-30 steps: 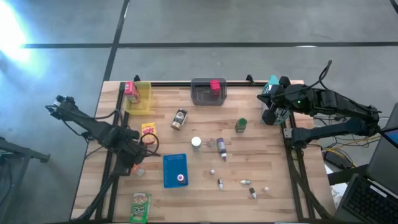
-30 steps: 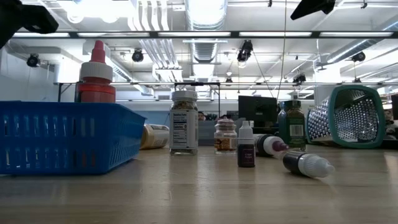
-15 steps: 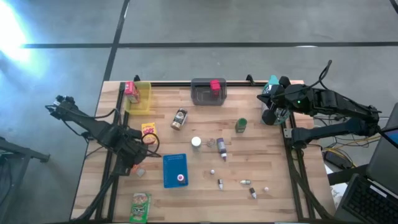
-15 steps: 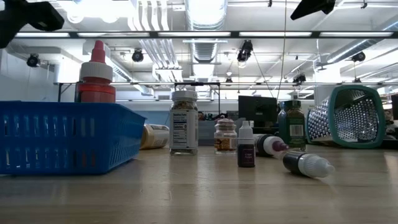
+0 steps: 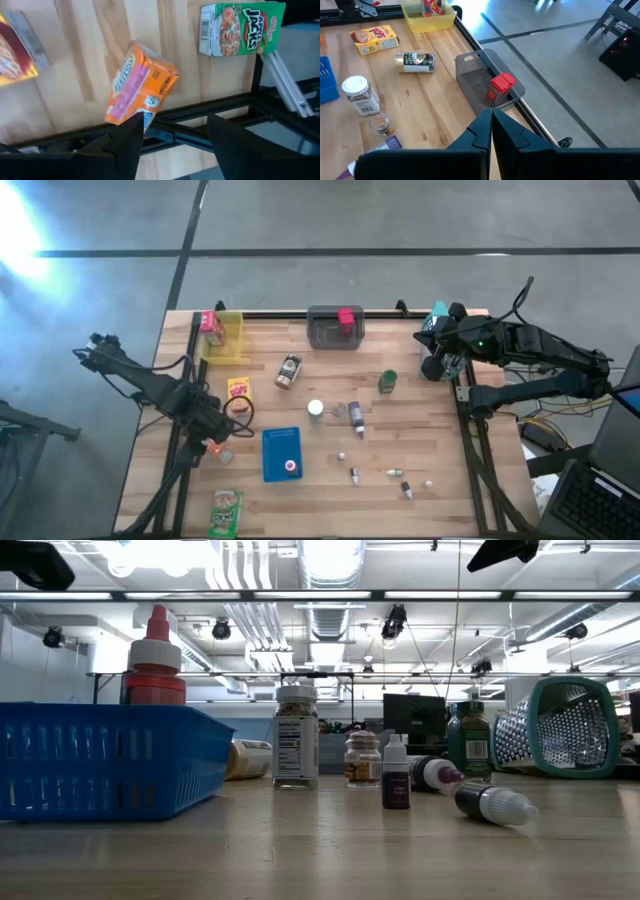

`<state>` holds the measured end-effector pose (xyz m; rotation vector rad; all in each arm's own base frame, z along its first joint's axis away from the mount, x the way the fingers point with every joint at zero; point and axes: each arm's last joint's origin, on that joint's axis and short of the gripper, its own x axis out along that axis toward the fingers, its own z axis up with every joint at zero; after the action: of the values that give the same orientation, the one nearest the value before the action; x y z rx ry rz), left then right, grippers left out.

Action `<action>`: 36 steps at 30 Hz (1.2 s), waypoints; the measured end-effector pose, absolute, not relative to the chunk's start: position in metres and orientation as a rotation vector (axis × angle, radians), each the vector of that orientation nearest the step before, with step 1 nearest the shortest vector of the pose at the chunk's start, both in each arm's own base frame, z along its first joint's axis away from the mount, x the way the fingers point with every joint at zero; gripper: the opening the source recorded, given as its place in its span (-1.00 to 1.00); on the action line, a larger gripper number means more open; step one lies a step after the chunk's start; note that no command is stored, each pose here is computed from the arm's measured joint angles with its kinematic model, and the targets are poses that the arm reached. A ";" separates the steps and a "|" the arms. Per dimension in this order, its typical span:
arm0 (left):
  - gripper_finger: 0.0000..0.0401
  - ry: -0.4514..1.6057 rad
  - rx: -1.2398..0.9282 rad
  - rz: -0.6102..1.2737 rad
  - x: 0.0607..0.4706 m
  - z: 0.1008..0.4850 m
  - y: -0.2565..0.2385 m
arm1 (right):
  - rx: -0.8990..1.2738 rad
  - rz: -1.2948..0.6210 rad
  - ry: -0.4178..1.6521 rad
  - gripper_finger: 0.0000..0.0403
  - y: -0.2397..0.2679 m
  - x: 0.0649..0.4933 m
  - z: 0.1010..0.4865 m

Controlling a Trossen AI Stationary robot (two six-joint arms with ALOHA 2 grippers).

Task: Pick & Place Kitchen Items
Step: Put the orange cereal box into the yellow bin

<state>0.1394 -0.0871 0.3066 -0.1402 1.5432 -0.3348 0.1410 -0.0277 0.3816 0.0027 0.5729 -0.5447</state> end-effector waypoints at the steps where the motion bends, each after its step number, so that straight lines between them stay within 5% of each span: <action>1: 0.11 1.524 -0.098 -0.343 0.140 0.307 -0.087 | 0.002 -0.545 0.573 -0.96 -0.028 0.141 0.382; 13: 0.11 1.401 0.442 -0.747 0.136 0.307 -0.083 | 0.002 -0.545 0.573 -0.96 -0.028 0.141 0.382; 36: 0.11 1.390 0.419 -0.561 0.141 0.306 -0.082 | 0.001 -0.544 0.573 -0.96 -0.028 0.141 0.382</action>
<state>0.1414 -0.0817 0.3060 0.4192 1.3897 -0.5611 0.1410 -0.0277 0.3816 0.0006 0.5733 -0.5442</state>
